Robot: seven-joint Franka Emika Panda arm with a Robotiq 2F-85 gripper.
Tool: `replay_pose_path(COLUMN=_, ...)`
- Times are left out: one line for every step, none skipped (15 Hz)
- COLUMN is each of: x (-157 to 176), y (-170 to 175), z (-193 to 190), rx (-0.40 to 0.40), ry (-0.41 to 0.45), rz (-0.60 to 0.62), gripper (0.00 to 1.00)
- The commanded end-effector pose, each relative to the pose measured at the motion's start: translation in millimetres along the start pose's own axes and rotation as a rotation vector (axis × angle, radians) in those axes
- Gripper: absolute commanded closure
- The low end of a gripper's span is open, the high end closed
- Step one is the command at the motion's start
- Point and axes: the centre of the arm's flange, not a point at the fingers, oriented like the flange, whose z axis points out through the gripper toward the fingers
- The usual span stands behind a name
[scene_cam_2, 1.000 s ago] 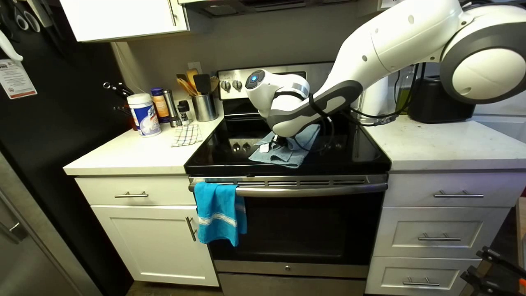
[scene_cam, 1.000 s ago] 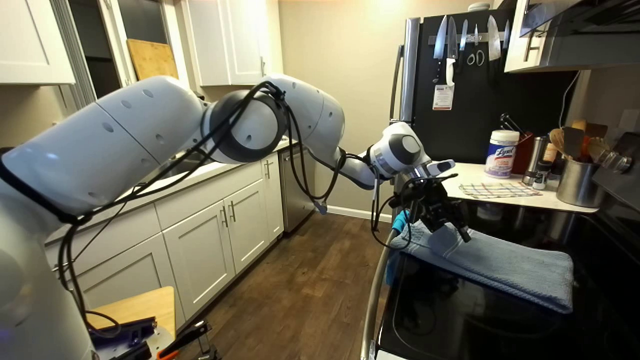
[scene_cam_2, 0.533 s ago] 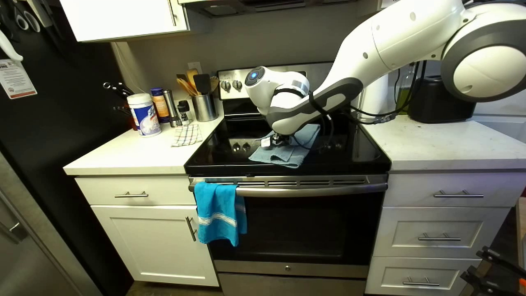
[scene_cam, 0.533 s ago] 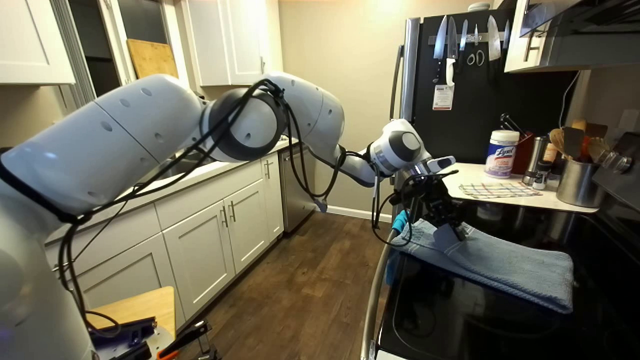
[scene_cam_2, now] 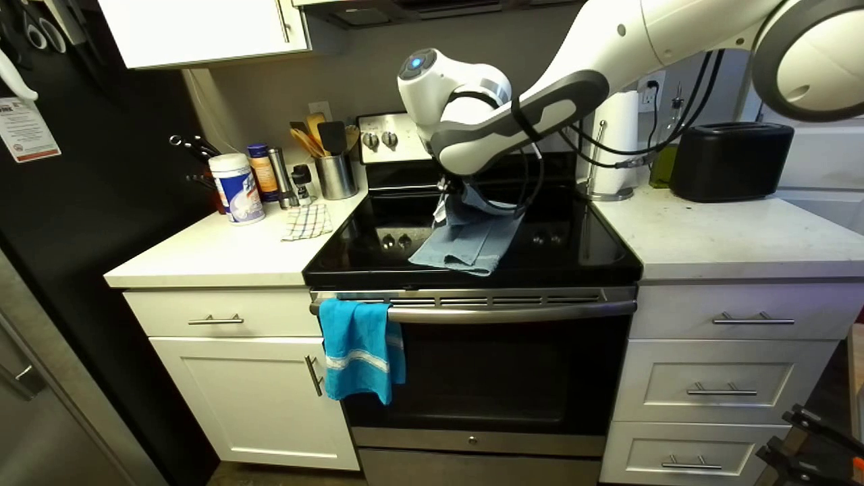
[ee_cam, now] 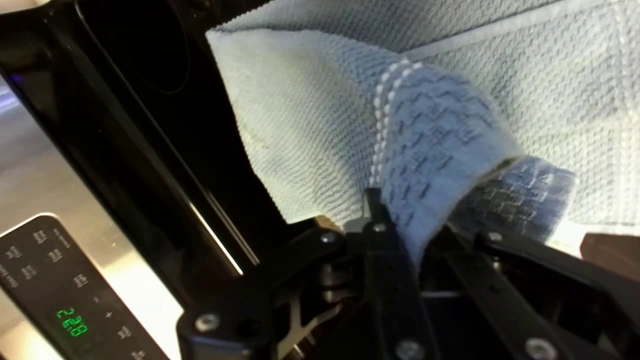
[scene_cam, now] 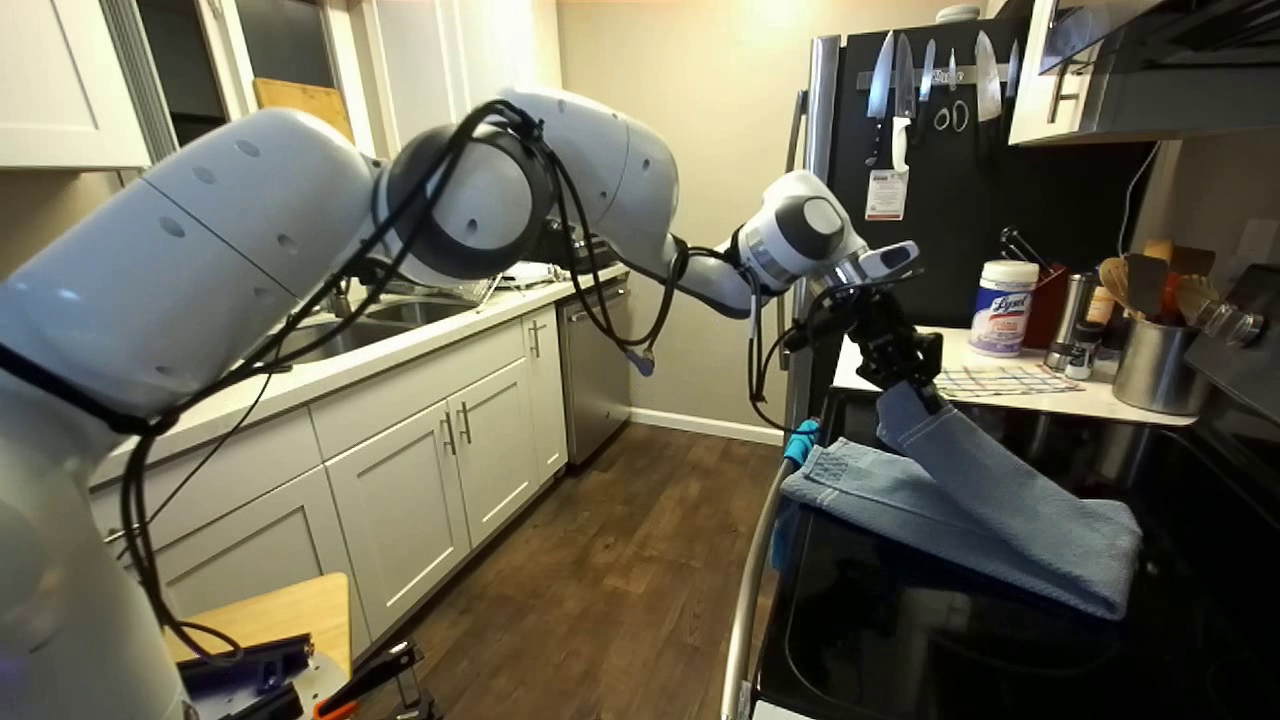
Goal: Lift the blue towel on the stove and put it on the oven door towel holder
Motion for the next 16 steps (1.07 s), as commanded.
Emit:
replay_pose_path(x=-14, y=45, z=-44, rx=0.055, ry=0.033, rz=0.028, gripper=0.99)
replay_pose_path(x=-12, y=54, z=-52, rx=0.055, ry=0.041, rz=0.040, gripper=0.99)
replay_pose_path(x=-10, y=62, z=-60, rx=0.061, ry=0.052, rz=0.049, gripper=0.99)
replay_pose_path(x=-9, y=69, z=-68, rx=0.065, ry=0.061, rz=0.057, gripper=0.99)
replay_pose_path(x=-9, y=76, z=-77, rx=0.067, ry=0.072, rz=0.064, gripper=0.99)
replay_pose_path(x=-8, y=82, z=-85, rx=0.074, ry=0.084, rz=0.070, gripper=0.99)
replay_pose_path(x=-8, y=89, z=-95, rx=0.083, ry=0.099, rz=0.076, gripper=0.99)
replay_pose_path(x=-8, y=97, z=-105, rx=0.087, ry=0.114, rz=0.082, gripper=0.99)
replay_pose_path(x=-7, y=105, z=-116, rx=0.092, ry=0.130, rz=0.087, gripper=0.99)
replay_pose_path(x=-7, y=113, z=-129, rx=0.100, ry=0.147, rz=0.087, gripper=0.99)
replay_pose_path(x=-7, y=120, z=-141, rx=0.104, ry=0.161, rz=0.085, gripper=0.99)
replay_pose_path(x=-6, y=128, z=-155, rx=0.114, ry=0.177, rz=0.079, gripper=0.99)
replay_pose_path(x=-4, y=134, z=-166, rx=0.120, ry=0.191, rz=0.075, gripper=0.99)
replay_pose_path(x=-4, y=140, z=-178, rx=0.129, ry=0.203, rz=0.068, gripper=0.99)
replay_pose_path(x=-3, y=145, z=-189, rx=0.138, ry=0.217, rz=0.060, gripper=0.99)
replay_pose_path(x=-2, y=151, z=-201, rx=0.150, ry=0.234, rz=0.050, gripper=0.99)
